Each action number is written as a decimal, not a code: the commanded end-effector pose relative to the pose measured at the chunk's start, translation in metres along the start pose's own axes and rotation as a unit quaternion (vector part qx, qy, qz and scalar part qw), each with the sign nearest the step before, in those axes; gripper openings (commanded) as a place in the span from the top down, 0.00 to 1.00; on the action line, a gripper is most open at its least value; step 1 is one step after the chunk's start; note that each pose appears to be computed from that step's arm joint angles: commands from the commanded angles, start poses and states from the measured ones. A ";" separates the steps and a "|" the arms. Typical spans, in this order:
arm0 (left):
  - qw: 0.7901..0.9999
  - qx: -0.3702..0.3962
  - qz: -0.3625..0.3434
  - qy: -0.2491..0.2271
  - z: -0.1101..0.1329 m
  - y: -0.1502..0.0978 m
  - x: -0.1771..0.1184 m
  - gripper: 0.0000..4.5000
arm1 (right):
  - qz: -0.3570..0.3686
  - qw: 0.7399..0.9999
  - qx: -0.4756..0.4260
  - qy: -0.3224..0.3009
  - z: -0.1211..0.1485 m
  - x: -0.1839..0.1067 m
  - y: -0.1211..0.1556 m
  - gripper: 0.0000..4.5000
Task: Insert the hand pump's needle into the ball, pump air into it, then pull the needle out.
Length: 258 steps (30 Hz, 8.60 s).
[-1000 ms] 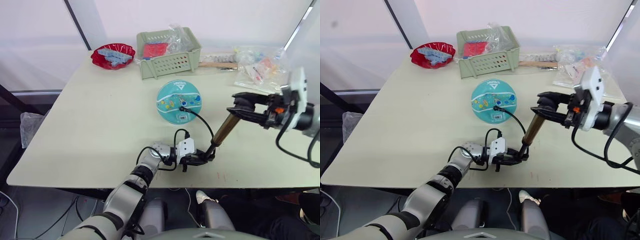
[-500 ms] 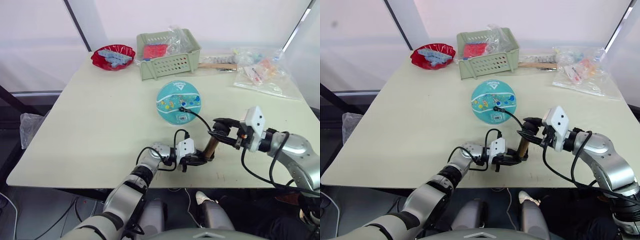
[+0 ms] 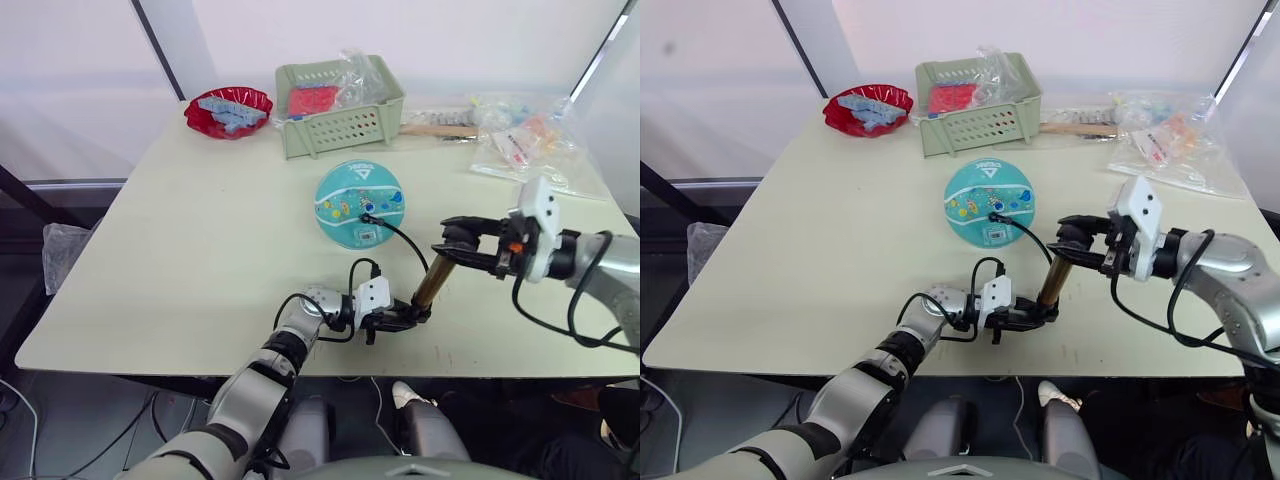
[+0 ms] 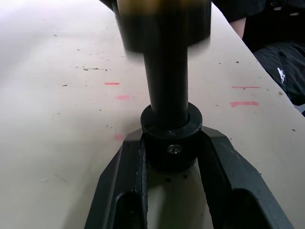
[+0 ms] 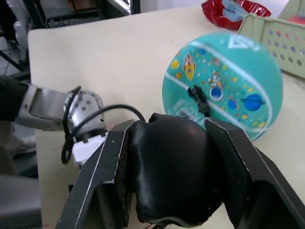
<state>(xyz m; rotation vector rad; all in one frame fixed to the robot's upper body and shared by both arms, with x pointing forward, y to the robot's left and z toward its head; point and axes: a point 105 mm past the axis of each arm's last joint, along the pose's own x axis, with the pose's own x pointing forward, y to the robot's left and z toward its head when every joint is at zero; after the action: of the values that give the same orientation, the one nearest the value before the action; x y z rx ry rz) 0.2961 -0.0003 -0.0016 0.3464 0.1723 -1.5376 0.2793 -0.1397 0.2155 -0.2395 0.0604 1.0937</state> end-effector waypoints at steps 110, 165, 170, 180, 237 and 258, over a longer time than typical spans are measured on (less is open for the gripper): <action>0.996 -0.048 -0.025 0.071 -0.045 -0.027 -0.009 0.77 | 0.010 0.998 -0.052 0.024 -0.056 0.021 0.027 0.57; 0.996 -0.044 -0.030 0.078 -0.049 -0.030 -0.012 0.77 | -0.005 0.998 -0.037 0.056 -0.077 0.021 0.034 0.57; 0.995 -0.043 -0.032 0.080 -0.049 -0.030 -0.013 0.77 | -0.012 0.998 -0.044 0.034 -0.067 0.020 0.031 0.57; 0.995 -0.043 -0.035 0.081 -0.049 -0.030 -0.013 0.77 | 0.000 0.998 -0.050 -0.031 0.001 0.000 0.019 0.57; 0.996 -0.043 -0.029 0.079 -0.047 -0.028 -0.009 0.77 | 0.003 0.997 -0.059 -0.039 -0.011 0.012 0.024 0.57; 0.996 -0.044 -0.028 0.079 -0.048 -0.029 -0.010 0.77 | 0.009 0.992 -0.104 -0.065 0.097 -0.038 0.007 0.57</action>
<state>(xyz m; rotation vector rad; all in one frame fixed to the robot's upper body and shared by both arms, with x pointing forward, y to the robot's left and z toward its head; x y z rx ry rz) 0.2944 0.0010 -0.0014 0.3906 0.1469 -1.5492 0.2598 -0.1444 0.2846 -0.2966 -0.0413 1.1571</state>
